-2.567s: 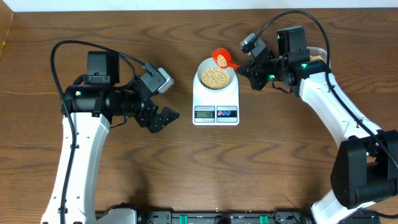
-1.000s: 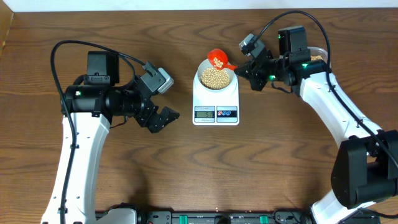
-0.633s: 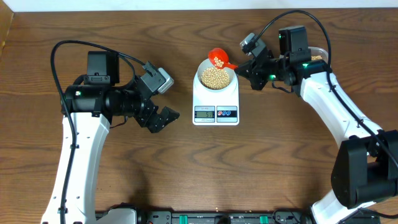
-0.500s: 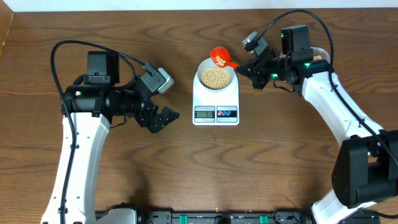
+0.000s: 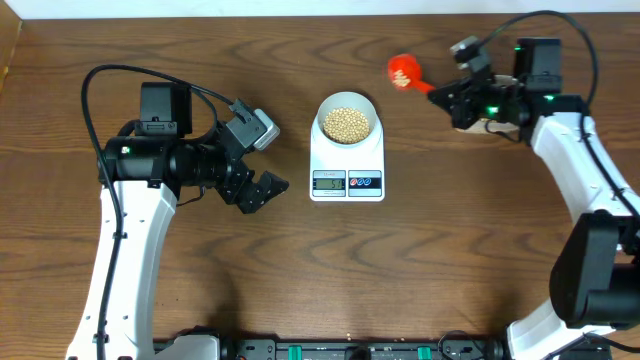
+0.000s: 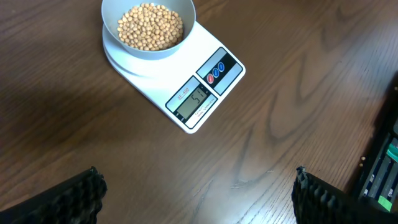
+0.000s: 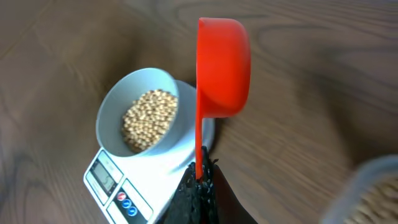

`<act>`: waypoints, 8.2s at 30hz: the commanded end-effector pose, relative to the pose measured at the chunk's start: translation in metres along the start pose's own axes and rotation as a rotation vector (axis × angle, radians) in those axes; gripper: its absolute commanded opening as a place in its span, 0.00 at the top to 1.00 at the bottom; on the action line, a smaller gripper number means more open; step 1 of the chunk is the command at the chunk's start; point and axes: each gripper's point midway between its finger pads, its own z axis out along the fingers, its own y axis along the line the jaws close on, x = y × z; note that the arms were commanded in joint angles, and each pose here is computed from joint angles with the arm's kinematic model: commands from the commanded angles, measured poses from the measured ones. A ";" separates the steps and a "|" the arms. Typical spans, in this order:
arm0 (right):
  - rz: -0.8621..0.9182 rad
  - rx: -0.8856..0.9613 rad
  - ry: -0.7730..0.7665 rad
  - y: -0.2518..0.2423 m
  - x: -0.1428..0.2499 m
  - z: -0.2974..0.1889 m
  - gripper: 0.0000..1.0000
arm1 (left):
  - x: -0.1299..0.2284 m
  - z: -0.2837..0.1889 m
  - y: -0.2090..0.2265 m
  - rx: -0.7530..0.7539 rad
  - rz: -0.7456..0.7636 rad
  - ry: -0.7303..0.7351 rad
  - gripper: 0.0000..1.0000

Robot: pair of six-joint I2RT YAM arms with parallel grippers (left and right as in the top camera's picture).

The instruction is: Scoop item into bowl and weigh 50g on scale

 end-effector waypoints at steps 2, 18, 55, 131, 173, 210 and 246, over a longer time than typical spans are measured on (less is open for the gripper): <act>0.071 0.033 -0.042 -0.023 -0.001 -0.031 0.99 | -0.004 -0.004 -0.003 0.001 0.023 -0.017 0.02; 0.019 0.546 0.135 -0.120 0.044 -0.118 0.99 | -0.004 -0.004 -0.003 0.001 0.023 -0.017 0.02; -0.331 -0.023 -0.009 0.055 -0.020 -0.002 0.99 | -0.004 -0.004 -0.003 0.001 0.023 -0.017 0.02; -0.058 -0.174 0.112 0.074 0.022 0.059 0.99 | -0.004 -0.004 -0.003 0.001 0.023 -0.017 0.02; -0.034 -0.218 0.073 0.081 0.011 0.058 0.99 | -0.004 -0.004 -0.003 0.001 0.023 -0.017 0.02; -0.307 0.019 0.280 0.076 0.053 0.087 0.99 | -0.004 -0.004 -0.003 0.001 0.023 -0.017 0.02; -0.162 -0.146 0.271 0.108 0.057 0.085 0.99 | -0.004 -0.004 -0.003 0.001 0.023 -0.017 0.02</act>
